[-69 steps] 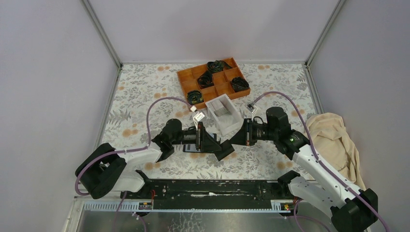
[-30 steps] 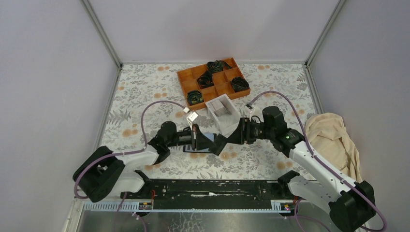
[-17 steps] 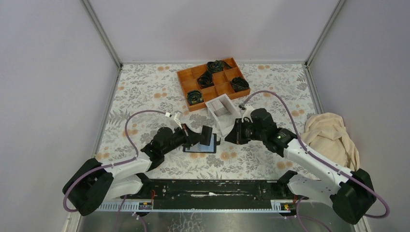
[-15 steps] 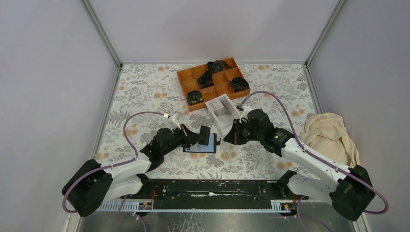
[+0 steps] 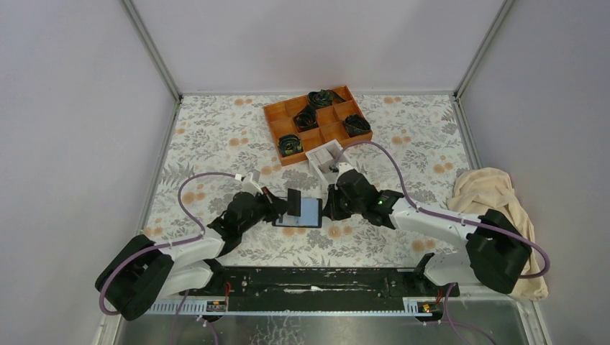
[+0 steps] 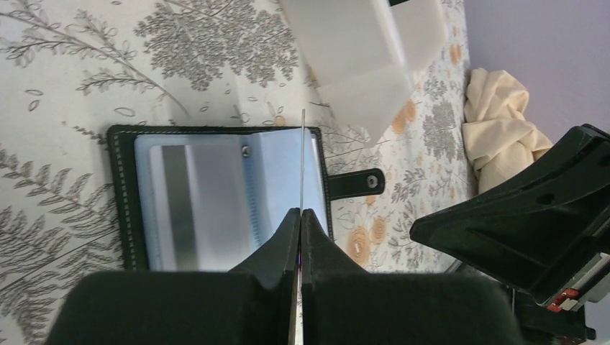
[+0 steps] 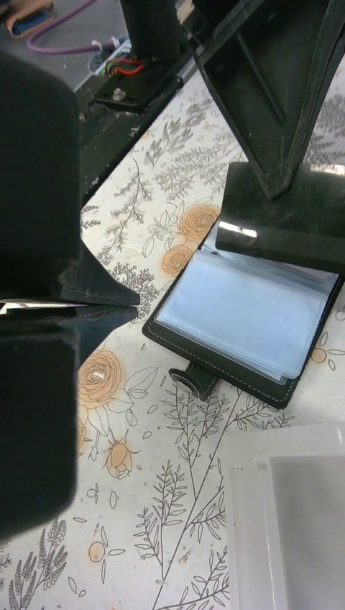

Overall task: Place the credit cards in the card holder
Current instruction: Insert the credit card into the card holder.

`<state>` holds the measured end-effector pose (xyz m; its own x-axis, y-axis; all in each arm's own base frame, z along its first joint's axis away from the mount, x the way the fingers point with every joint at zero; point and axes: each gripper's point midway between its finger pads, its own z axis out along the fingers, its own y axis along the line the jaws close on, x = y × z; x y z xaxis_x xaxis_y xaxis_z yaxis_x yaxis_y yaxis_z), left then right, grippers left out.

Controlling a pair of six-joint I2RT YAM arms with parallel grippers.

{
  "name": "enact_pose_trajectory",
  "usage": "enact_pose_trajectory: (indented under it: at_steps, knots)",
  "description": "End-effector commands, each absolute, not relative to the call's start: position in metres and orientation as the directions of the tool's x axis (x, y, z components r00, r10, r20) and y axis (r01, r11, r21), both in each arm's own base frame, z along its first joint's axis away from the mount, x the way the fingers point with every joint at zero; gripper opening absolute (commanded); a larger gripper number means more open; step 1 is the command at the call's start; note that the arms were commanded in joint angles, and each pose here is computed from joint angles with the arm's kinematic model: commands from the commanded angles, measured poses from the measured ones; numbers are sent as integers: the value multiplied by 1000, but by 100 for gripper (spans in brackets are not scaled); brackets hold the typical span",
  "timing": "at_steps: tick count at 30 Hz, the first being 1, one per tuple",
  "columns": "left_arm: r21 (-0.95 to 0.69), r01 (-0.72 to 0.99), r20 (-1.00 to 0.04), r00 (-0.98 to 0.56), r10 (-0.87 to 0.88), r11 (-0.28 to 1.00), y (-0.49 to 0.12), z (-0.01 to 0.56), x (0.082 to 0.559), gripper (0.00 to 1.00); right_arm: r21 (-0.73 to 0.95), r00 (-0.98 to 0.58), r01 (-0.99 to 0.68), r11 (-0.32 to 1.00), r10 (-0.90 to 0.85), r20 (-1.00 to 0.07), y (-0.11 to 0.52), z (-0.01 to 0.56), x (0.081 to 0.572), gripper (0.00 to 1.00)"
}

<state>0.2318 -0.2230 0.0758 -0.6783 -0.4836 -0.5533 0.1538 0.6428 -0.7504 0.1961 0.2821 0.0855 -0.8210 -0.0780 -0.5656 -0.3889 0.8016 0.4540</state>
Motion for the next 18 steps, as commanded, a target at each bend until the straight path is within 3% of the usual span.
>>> enact_pose_trajectory:
  at_steps: [1,18]
  knots:
    - [-757,162,-553,-675,-489,633,-219,75,236,0,427,-770,-395,813,-41,-636,299,98,220,0]
    - [-788,178,-513,-720,-468,590,-218,62,231,0,385,-805,-341,858,-54,-591,306,55,232,0]
